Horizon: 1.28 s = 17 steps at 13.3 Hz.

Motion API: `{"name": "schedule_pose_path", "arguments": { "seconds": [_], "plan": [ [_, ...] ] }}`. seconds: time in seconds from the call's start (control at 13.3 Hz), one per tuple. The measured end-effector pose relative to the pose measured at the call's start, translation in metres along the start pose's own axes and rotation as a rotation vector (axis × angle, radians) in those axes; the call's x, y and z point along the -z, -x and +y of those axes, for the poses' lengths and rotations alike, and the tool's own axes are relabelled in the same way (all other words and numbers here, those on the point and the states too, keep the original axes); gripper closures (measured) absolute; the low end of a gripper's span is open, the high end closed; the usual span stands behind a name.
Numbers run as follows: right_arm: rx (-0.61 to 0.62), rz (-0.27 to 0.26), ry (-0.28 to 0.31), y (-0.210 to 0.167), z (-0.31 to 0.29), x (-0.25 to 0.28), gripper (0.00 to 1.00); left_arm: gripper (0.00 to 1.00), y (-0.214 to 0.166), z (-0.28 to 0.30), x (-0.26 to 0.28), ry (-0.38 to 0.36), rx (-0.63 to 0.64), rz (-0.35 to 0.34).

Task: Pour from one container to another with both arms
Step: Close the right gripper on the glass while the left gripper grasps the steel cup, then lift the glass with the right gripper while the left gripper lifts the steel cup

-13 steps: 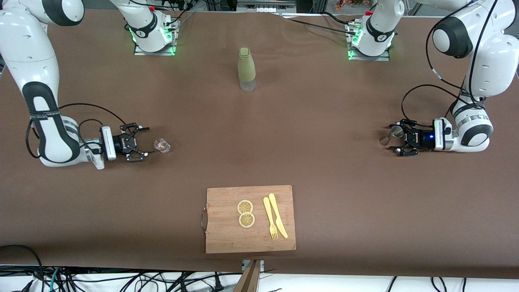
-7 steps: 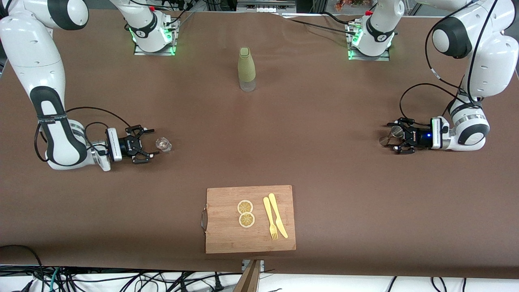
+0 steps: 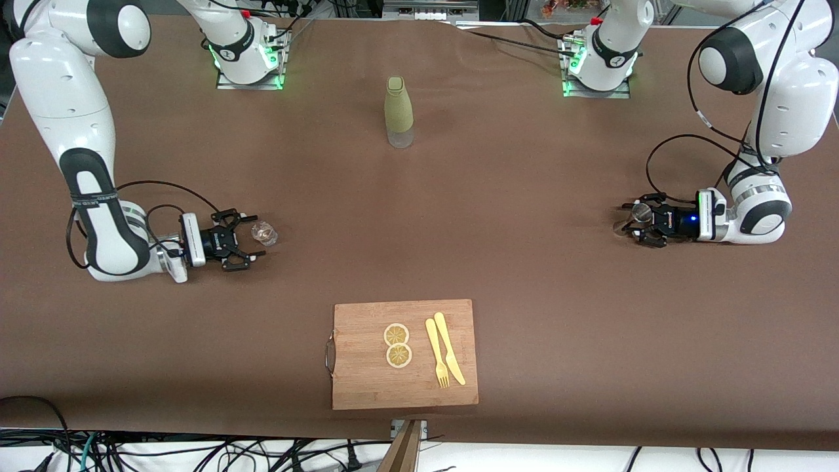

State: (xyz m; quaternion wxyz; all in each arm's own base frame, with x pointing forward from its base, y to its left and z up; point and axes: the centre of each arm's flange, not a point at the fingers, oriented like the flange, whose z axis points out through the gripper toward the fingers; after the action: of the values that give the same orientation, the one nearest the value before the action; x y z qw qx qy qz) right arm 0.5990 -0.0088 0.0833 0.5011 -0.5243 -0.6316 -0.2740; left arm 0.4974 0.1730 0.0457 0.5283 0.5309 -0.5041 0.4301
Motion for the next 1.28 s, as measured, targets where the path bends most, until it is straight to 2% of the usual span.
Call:
{"name": "schedule_pose_path", "arguments": {
  "seconds": [0.3,0.38,0.45,0.53,0.68,0.83,0.9,1.05,1.13,1.28],
  "plan": [
    [0.017,0.008,-0.014,-0.001,0.003,-0.012,0.01,0.41,0.000,0.001,0.002,-0.003,0.001,-0.003],
    [0.018,0.011,-0.011,0.000,0.004,-0.012,0.03,0.49,0.000,0.001,0.002,-0.003,0.001,-0.003],
    [0.023,0.016,-0.010,0.002,0.003,-0.013,0.03,0.62,0.000,0.001,0.003,-0.004,0.001,-0.003],
    [0.026,0.020,-0.010,0.004,0.003,-0.015,0.11,0.76,-0.001,0.001,0.003,-0.003,0.000,0.001],
    [0.026,0.027,-0.011,0.007,0.002,-0.017,0.40,0.77,-0.001,0.001,0.003,-0.004,0.000,0.002],
    [0.026,0.030,-0.013,0.007,0.002,-0.018,0.57,0.77,-0.001,0.002,0.004,-0.004,0.000,0.003],
    [0.026,0.034,-0.016,0.006,0.002,-0.018,0.60,0.77,-0.001,0.002,0.004,-0.004,-0.001,0.004],
    [0.032,0.055,-0.022,0.002,0.003,-0.023,0.73,0.77,-0.002,0.001,0.004,-0.004,-0.002,0.003],
    [0.036,0.078,-0.015,-0.003,0.006,-0.027,0.85,0.77,-0.003,0.001,0.004,-0.004,-0.004,0.003],
    [0.041,0.127,0.005,-0.011,0.011,-0.032,0.87,0.78,-0.012,-0.007,0.000,-0.005,-0.017,0.004]
  ]
}}
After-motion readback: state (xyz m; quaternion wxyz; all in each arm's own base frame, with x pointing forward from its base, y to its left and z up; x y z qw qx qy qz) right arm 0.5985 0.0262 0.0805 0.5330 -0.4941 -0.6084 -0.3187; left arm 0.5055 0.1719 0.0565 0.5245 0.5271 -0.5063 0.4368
